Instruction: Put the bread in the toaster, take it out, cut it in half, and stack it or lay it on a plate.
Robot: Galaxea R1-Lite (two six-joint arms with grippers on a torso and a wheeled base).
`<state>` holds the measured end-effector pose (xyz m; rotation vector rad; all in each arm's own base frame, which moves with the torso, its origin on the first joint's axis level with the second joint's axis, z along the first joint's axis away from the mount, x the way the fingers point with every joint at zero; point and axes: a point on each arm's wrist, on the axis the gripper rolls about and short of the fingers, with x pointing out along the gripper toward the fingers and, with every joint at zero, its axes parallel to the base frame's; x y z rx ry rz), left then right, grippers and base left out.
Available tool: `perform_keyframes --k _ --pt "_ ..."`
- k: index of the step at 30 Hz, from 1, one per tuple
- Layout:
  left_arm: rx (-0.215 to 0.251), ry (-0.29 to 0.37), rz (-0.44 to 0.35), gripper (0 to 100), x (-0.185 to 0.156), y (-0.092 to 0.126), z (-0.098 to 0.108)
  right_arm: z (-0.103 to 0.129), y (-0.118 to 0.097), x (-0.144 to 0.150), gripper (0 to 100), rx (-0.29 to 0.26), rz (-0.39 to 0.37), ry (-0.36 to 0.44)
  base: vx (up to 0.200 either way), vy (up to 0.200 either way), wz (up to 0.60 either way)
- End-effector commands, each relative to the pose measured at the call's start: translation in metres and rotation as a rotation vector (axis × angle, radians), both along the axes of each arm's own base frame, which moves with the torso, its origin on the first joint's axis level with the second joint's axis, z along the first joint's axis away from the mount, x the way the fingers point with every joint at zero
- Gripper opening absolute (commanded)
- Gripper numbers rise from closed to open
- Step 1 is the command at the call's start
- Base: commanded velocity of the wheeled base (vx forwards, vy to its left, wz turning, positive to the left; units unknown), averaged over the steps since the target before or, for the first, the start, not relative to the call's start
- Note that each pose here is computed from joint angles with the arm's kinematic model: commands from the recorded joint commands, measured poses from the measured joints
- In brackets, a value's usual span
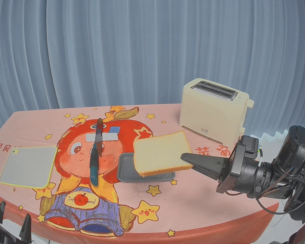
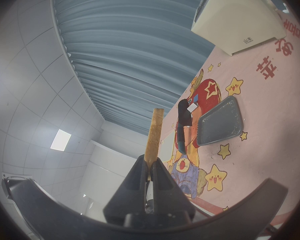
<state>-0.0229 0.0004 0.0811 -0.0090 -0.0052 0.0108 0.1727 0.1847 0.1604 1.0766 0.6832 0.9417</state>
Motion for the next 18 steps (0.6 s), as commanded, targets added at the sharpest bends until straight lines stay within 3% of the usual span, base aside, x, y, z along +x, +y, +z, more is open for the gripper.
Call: perform_keyframes --k 1,7,17,18 --pt "0.000 0.019 0.000 100 0.001 0.000 -0.005 0.001 -0.002 0.000 0 -0.013 -0.007 -0.028 0.000 0.000 0.00" --pt "0.000 0.019 0.000 100 0.001 0.000 -0.005 -0.008 -0.004 -0.003 0 -0.092 -0.008 -0.107 0.000 0.000 0.00" --pt "0.000 0.017 0.000 100 0.001 0.000 -0.005 -0.009 -0.007 -0.005 0 -0.130 -0.006 -0.170 0.000 0.000 0.00" --pt "0.000 0.017 0.000 100 0.001 0.000 -0.005 -0.014 -0.009 -0.008 0 -0.168 -0.002 -0.213 0.000 0.000 0.00"
